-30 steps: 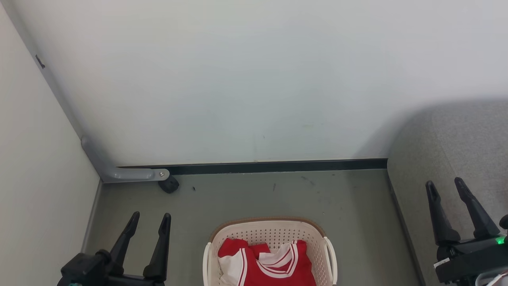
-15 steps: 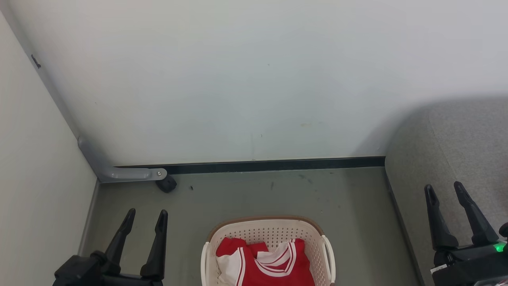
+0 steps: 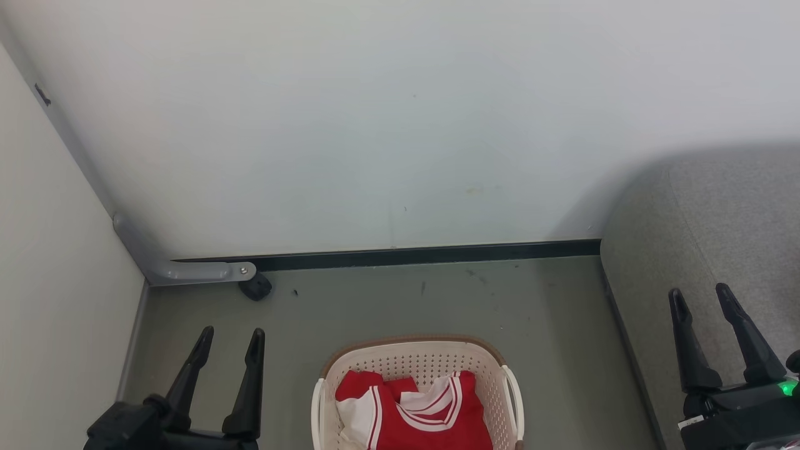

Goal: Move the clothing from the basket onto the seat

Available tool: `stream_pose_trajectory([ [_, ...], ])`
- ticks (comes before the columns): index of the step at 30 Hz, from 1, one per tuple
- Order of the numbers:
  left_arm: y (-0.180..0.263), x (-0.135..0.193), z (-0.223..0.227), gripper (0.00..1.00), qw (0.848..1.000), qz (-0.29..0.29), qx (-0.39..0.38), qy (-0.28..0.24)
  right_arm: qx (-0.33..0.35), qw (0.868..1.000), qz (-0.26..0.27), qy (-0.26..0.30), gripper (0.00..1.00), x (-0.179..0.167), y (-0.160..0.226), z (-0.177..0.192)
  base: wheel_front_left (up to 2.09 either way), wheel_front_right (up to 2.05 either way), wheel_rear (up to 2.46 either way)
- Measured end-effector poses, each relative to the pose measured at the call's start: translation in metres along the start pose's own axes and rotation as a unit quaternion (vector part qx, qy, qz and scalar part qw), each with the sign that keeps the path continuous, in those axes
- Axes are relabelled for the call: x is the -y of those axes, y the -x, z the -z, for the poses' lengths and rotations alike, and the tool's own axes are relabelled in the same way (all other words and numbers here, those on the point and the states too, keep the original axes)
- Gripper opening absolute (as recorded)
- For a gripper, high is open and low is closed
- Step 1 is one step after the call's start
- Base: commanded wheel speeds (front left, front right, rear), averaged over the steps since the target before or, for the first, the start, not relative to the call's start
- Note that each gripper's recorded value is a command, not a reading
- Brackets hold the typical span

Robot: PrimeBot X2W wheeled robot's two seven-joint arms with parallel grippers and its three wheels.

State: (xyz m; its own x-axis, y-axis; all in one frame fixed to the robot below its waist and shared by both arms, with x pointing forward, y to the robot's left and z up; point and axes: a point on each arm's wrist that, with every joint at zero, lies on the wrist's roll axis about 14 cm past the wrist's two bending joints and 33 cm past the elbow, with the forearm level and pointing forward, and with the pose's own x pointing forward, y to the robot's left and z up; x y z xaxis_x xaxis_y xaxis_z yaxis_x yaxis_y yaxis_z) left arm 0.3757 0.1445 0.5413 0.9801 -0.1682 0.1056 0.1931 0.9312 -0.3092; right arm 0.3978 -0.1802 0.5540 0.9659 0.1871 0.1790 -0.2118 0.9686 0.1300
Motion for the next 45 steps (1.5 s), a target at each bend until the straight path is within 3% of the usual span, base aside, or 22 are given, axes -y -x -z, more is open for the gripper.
stream_pose_trajectory([
  [13,-0.008,0.002,0.012,1.00,1.000,0.006,-0.019,-0.004,-0.006,1.000,0.002,-0.010,1.00,0.002,-0.002,0.008,0.00,0.00,0.00],
  [23,-0.042,0.009,0.032,1.00,0.998,0.027,-0.050,0.000,-0.023,1.000,0.010,-0.009,1.00,0.012,-0.016,0.025,0.00,0.00,0.00],
  [45,-0.115,0.030,0.154,1.00,0.976,0.075,-0.202,0.037,-0.061,0.998,0.028,-0.018,1.00,0.037,-0.056,0.079,0.00,0.00,0.00],
])
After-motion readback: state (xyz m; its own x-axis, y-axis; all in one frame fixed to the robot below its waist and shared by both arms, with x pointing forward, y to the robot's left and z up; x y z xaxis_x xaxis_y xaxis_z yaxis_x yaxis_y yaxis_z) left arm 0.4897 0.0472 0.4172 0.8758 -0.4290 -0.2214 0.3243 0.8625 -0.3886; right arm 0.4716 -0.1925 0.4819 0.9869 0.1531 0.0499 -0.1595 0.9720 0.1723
